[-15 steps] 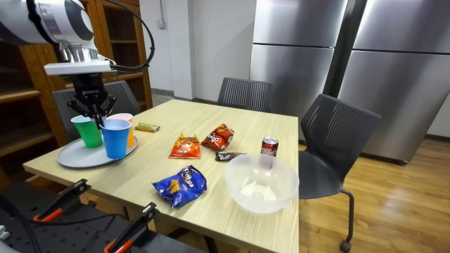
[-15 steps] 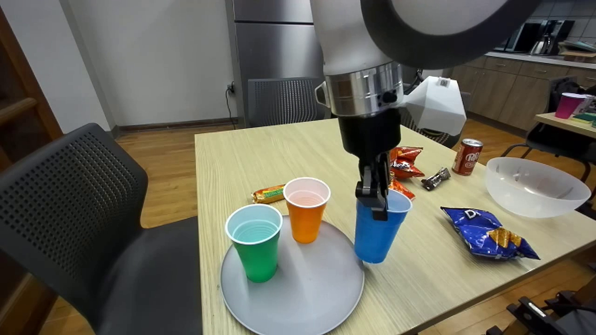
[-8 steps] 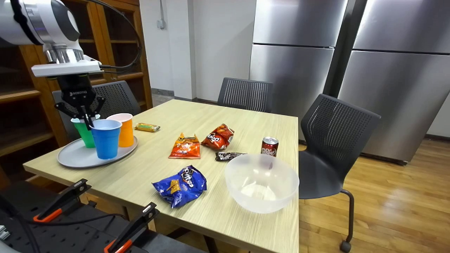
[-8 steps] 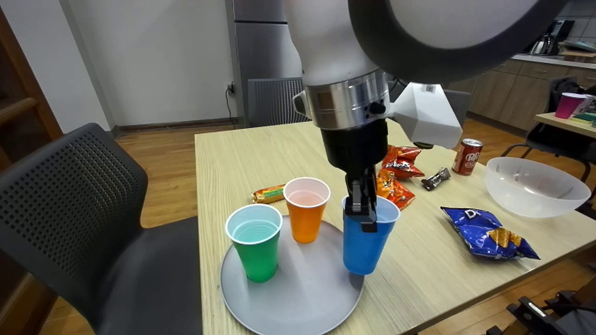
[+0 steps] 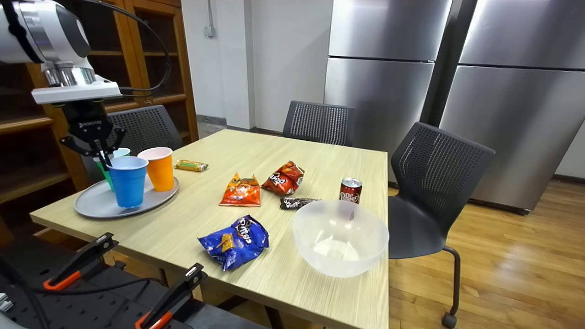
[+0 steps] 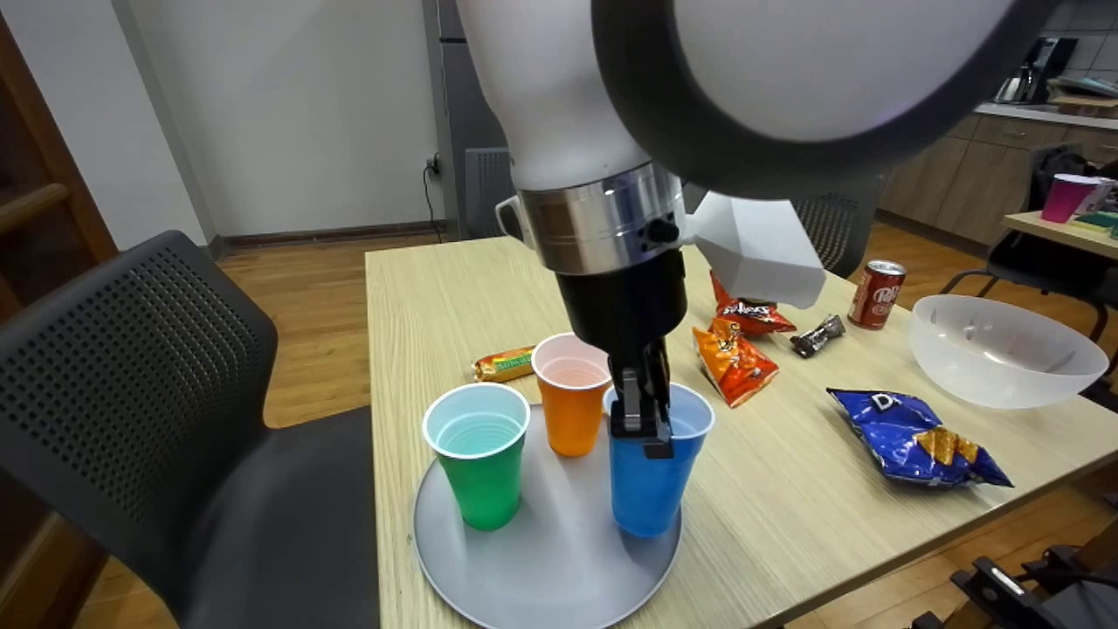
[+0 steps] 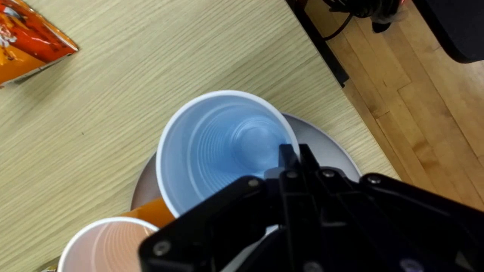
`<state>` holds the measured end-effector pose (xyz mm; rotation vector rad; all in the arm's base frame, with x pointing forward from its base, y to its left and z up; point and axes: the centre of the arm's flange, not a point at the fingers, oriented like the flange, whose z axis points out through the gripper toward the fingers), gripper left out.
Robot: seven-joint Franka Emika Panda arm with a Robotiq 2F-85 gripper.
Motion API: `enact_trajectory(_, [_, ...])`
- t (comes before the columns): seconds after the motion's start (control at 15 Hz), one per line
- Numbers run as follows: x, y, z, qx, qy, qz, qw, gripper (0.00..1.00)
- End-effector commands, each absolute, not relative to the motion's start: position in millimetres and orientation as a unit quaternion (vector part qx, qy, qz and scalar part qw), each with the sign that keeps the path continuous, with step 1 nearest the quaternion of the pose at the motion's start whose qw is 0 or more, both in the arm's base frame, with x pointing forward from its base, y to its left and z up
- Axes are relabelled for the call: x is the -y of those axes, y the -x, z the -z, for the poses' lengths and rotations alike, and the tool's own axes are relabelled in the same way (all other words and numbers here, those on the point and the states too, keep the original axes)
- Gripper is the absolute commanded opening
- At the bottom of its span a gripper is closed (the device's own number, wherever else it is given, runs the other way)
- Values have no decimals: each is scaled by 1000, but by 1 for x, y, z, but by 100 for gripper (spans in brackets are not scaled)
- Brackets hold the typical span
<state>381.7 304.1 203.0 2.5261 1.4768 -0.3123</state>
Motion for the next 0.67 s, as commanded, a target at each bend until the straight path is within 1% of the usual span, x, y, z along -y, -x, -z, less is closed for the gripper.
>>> enact_trajectory(0.0, [-324, -391, -200, -520, -839, 113, 113, 1])
enact_trajectory(0.6, [-338, -405, -190, -525, -835, 121, 112, 1])
